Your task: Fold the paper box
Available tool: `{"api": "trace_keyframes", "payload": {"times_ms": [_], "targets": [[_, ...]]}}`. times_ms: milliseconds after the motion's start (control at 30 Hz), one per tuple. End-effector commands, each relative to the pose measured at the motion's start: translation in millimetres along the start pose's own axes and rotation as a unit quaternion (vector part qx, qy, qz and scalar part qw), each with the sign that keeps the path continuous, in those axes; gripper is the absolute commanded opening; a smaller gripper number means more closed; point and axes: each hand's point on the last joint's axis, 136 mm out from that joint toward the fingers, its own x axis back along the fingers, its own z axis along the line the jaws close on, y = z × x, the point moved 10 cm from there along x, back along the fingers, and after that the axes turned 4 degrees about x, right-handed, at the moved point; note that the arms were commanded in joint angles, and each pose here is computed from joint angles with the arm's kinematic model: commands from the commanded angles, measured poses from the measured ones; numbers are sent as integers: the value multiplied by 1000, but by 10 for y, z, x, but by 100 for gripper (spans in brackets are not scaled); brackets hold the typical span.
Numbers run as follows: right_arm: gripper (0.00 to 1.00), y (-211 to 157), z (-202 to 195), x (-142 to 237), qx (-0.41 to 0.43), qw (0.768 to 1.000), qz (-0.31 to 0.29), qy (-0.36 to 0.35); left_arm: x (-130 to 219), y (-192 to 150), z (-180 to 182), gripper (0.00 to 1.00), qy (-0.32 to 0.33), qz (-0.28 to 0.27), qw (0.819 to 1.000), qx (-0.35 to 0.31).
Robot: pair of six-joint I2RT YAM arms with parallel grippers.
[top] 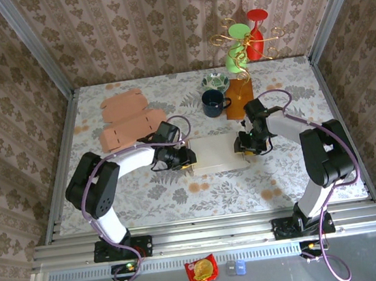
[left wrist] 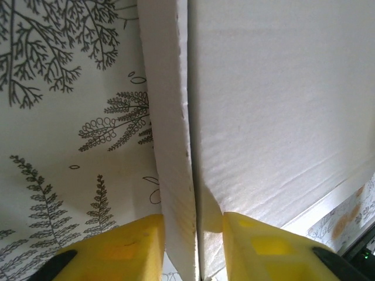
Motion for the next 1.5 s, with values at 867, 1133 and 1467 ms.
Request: {"api": "trace_keyframes", "payload": {"times_ms": [867,1133,1467], "targets": [[68,120,-148,-31,-19,983,-47,177,-96,-83,266,9,14,14,1000,8],[70,122,-168,-33,-20,985,-54,162,-111,-135,362,6,29,19,999,16],[78,126,-101,-44,-13,974,-56,218,-91,-165,450,4,28,15,999,21]]}}
